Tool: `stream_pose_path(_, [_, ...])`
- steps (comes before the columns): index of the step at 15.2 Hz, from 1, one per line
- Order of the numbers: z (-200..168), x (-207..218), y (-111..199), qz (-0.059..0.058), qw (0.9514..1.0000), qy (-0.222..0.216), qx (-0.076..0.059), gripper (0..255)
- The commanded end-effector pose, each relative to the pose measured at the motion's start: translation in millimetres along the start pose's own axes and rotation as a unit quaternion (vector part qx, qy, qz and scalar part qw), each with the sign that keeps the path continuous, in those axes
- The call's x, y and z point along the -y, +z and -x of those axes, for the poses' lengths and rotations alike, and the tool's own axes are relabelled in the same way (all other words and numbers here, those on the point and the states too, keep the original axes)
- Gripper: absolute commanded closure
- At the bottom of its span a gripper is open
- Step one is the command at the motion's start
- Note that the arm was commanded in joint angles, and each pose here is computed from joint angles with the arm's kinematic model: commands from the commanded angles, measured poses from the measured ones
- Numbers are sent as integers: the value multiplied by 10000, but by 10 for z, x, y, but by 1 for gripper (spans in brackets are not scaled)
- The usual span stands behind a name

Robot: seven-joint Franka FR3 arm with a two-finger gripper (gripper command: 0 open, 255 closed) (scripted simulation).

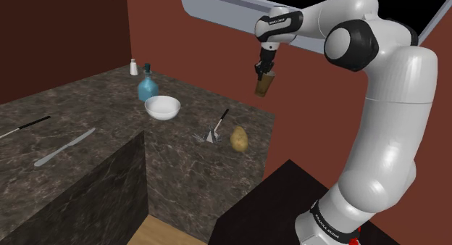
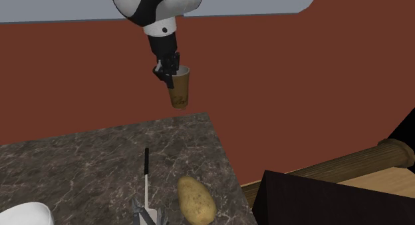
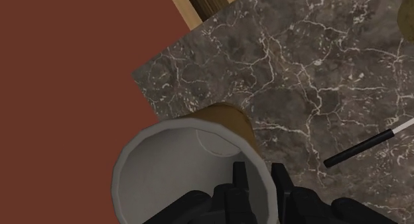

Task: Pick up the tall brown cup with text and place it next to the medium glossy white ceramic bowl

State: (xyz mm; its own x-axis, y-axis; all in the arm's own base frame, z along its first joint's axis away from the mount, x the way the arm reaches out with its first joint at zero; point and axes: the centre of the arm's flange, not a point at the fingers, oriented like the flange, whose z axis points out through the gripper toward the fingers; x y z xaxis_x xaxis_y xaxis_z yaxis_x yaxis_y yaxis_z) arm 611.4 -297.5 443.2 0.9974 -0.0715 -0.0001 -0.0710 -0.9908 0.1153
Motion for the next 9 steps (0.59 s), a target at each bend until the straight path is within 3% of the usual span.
stream_pose_path(1, [-6, -20, -102, 0, 10000, 1, -1, 255])
stream_pose_path(9, [-6, -68, -521, 0, 10000, 1, -1, 255])
